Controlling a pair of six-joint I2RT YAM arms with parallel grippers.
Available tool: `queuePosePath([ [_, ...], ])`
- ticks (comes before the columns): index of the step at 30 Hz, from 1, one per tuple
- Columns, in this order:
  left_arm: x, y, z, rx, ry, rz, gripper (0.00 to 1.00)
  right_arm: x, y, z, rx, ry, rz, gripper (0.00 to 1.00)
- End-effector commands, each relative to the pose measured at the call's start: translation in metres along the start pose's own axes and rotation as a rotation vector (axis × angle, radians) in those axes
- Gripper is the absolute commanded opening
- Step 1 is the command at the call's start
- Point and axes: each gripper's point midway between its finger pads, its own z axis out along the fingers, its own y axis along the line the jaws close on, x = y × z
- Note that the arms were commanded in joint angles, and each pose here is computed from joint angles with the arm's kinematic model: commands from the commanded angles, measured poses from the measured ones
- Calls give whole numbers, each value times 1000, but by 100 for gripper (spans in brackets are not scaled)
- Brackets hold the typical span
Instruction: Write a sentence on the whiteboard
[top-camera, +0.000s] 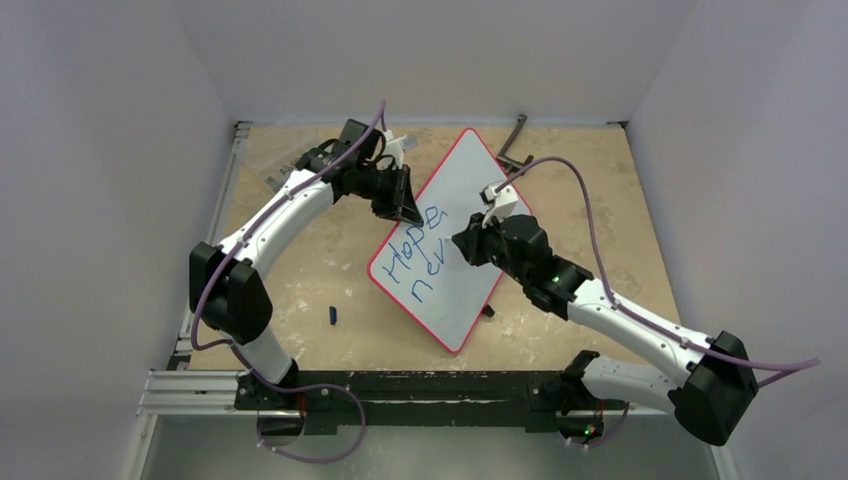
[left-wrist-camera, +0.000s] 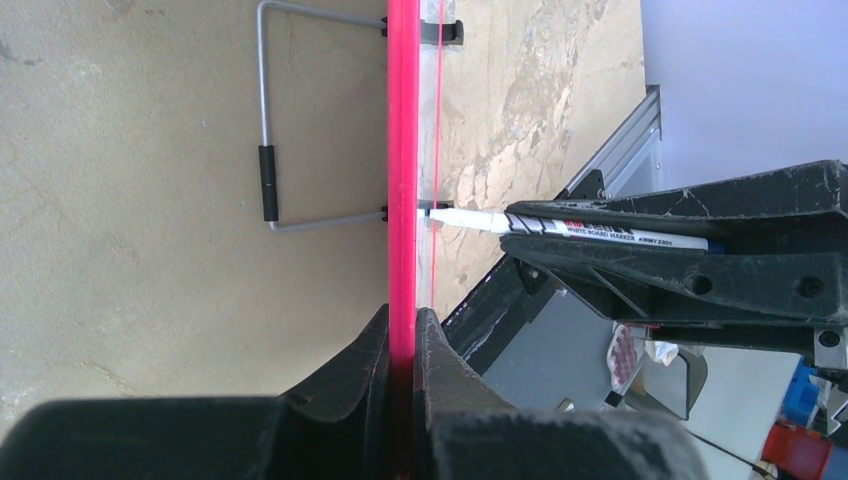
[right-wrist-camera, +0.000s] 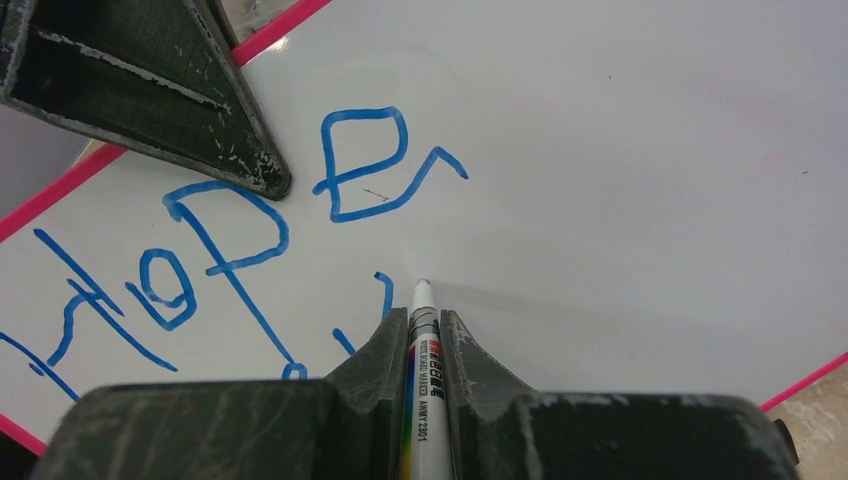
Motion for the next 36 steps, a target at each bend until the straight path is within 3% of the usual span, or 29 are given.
queuePosePath([
  [1,-18,-4,-17,-42,-92,68,0,-7,-4,3,-1,-36,26,0],
  [18,-18,-4,-17,-46,-90,67,0,-22,14,7,-94,-47,15,0],
  [36,-19,-4,-18,-49,-95,70,0,-1,16,1,-135,3,14,0],
])
